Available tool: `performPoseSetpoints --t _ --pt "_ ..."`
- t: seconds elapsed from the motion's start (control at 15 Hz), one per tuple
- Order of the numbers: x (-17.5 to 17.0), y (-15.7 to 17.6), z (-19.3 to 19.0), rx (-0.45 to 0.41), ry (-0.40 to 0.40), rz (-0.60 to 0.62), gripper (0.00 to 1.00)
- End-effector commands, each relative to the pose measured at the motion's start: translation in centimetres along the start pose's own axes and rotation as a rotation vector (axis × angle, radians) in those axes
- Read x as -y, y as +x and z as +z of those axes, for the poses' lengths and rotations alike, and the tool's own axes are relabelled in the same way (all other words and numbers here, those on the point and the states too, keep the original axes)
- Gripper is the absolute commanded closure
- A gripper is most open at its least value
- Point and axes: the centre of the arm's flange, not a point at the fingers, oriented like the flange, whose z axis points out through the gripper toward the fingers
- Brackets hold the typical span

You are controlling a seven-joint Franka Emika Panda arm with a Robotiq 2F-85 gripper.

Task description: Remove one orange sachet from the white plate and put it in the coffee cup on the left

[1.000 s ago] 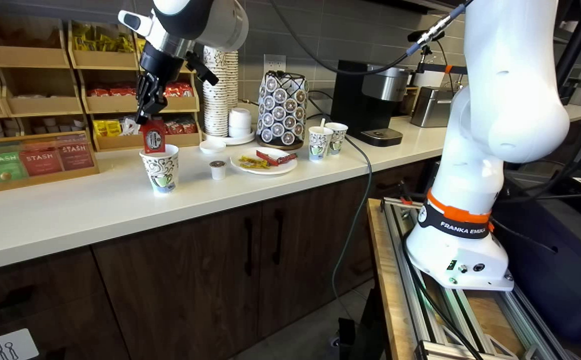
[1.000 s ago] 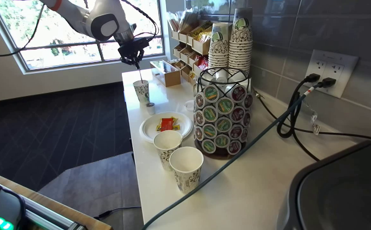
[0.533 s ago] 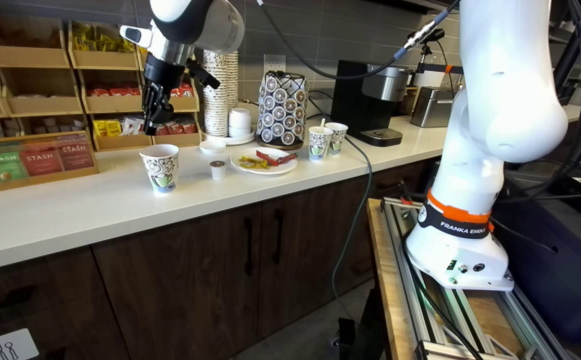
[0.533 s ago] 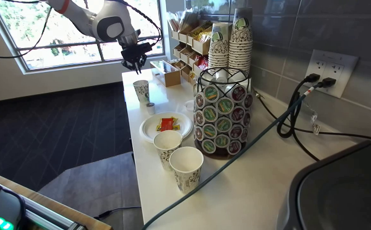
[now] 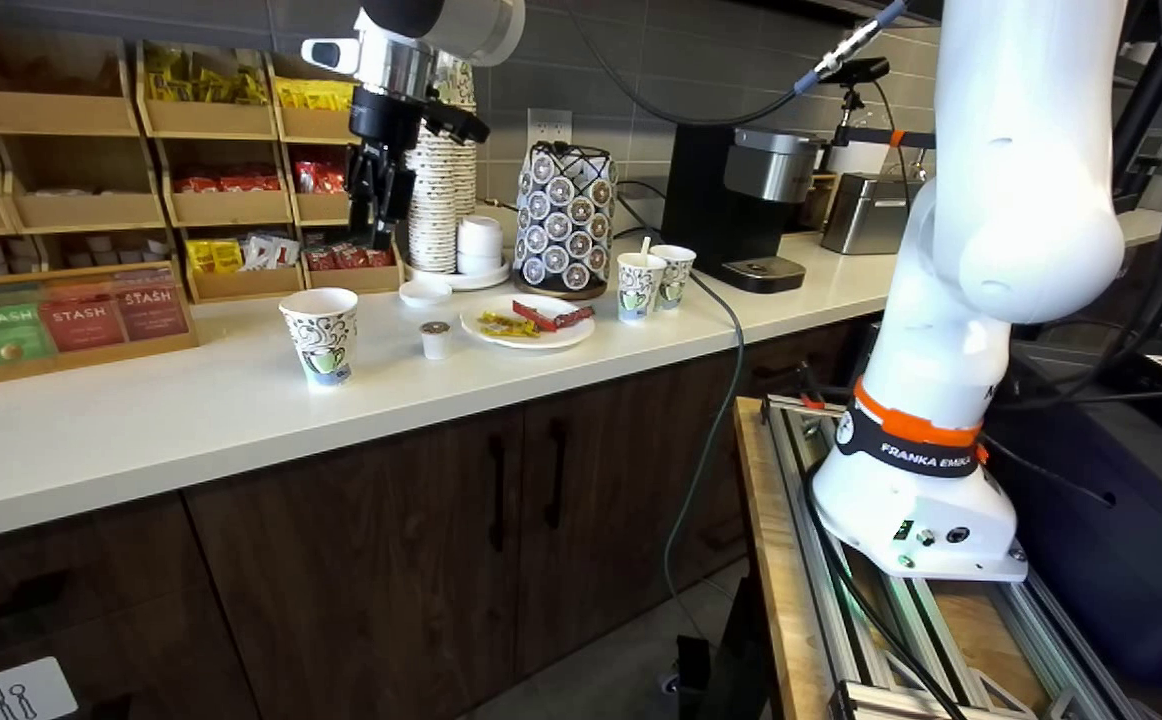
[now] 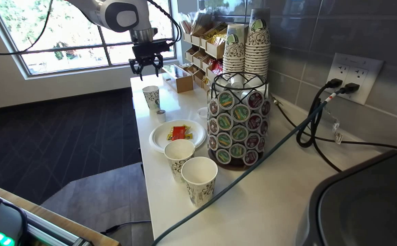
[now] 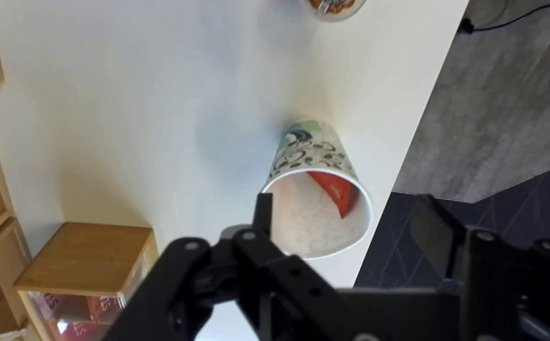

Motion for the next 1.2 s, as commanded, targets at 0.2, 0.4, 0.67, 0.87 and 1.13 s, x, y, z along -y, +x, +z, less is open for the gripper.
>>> performPoseSetpoints --t 0.2,0.4,0.67,0.87,1.13 --pt "2.4 -7.6 -1.7 0.05 0.099 0.143 0.0" --pt "3.3 -10.8 -1.8 0.005 0.165 0.282 0.0" --pt "4.7 -15.7 -2.1 -0.107 0.161 0.476 0.0" --pt "3.0 -16.4 -1.9 -0.097 0.15 0.488 0.0" --pt "3.7 -18.8 -1.8 -0.116 0.127 0.55 0.0"
